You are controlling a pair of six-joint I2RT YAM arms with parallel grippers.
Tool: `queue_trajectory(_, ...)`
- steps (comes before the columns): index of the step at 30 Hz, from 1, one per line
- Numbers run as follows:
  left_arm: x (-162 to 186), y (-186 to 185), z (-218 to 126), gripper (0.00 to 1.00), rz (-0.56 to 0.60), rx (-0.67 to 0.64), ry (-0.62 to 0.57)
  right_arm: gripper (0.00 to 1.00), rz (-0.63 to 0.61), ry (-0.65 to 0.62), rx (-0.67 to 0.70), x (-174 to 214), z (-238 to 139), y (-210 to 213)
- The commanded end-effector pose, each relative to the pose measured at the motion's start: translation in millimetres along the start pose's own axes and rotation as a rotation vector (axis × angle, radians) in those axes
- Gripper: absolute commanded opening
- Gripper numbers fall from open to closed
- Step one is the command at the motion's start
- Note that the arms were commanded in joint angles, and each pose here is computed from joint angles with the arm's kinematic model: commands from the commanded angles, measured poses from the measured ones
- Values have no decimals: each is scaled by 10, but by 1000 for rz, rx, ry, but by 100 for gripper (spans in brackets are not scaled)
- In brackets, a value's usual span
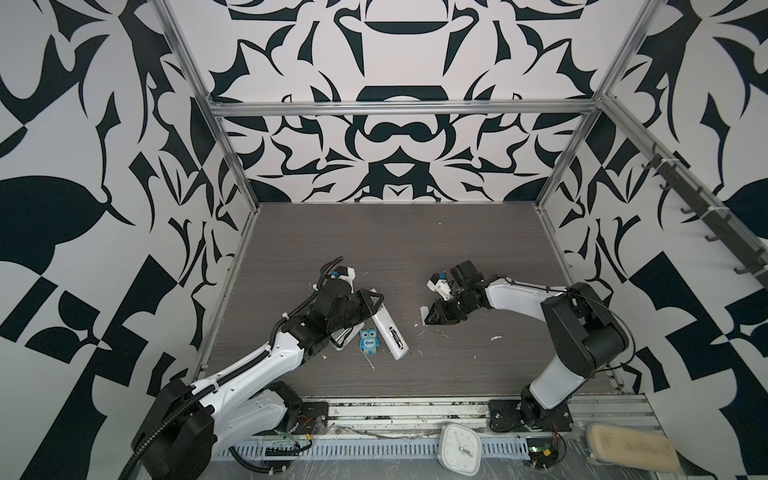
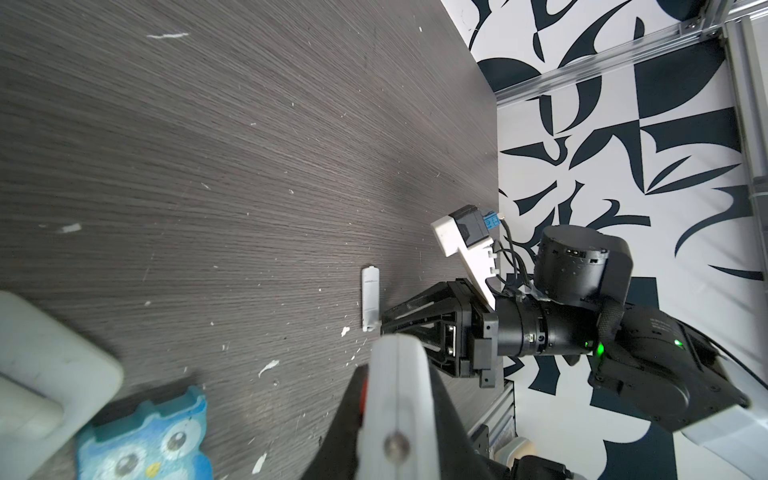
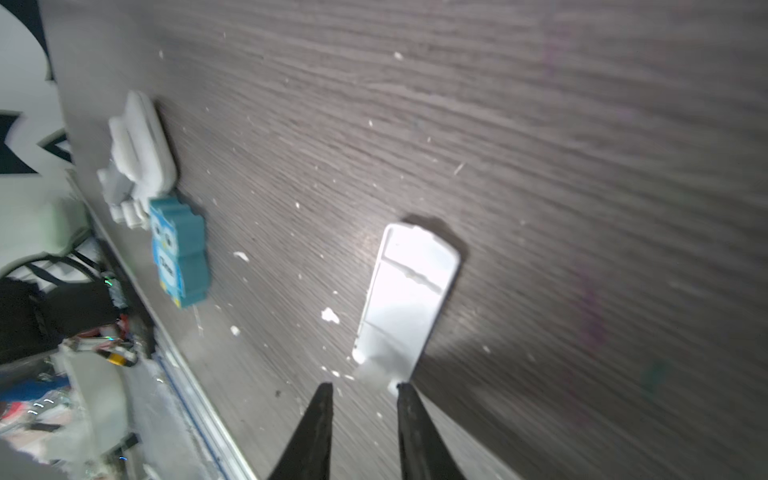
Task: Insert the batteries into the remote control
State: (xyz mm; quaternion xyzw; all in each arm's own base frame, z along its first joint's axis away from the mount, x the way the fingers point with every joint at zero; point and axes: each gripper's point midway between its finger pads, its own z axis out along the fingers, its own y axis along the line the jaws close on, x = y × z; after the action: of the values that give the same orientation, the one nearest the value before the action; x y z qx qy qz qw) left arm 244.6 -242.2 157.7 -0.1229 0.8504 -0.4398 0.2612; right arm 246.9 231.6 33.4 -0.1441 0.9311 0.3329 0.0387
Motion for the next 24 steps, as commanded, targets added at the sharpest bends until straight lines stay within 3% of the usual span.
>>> queue_trajectory(1, -69, -130, -50, 0, 9, 31, -26, 37, -30, -15, 54, -58, -132, 19)
queue_trajectory(9, -64, -140, -42, 0, 13, 42, -24, 48, -74, -13, 187, -172, -308, -55)
queue_trajectory(18, 21, -127, -185, 0, 40, 92, -23, 49, -110, 68, 297, -200, -137, -13)
queue_trajectory(24, 100, -93, -341, 0, 89, 90, -7, 49, -50, 99, 452, -284, -135, -201)
